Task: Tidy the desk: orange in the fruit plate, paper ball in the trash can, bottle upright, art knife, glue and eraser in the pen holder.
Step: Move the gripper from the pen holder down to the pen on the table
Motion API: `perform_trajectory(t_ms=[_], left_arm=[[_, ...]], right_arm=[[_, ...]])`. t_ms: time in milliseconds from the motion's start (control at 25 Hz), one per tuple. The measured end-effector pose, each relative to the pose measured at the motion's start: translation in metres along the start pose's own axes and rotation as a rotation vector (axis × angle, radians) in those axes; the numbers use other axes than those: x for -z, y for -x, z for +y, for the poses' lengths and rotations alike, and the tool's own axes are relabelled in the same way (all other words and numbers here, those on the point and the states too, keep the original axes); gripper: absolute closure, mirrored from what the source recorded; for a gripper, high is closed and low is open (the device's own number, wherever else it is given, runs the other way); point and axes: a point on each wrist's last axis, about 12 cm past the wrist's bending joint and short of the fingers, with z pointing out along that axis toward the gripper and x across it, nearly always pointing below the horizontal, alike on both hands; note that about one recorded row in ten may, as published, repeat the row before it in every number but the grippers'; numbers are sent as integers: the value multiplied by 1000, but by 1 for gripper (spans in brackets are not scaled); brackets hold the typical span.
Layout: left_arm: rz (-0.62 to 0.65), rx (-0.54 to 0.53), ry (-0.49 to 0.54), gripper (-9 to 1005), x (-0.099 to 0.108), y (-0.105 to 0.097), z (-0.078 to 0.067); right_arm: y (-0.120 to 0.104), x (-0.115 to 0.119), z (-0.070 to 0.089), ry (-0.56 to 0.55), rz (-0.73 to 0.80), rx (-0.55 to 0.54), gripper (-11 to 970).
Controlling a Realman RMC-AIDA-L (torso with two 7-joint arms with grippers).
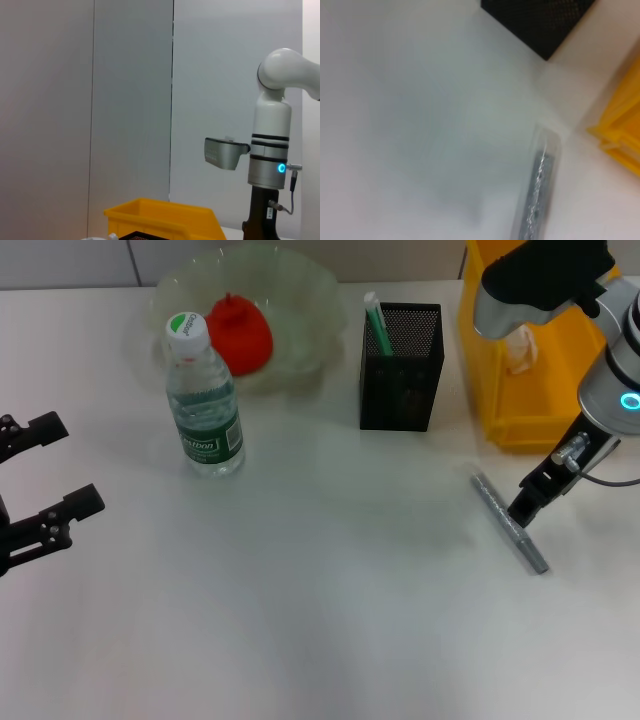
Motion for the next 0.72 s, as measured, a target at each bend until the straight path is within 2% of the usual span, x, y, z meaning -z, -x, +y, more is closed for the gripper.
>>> perform_trajectory(t_ms=[320,640,720], left_arm=[[5,-1,-2,183,-4,-1,2],[2,0,-4,183,-6,-1,2],[2,0,-4,184,-6,-1,2]], right_arm=[[-1,-20,-9,9,-20,-46,381],[5,-33,-9,42,-61,-59,391],[6,-35,-9,41,-59,-59,419]])
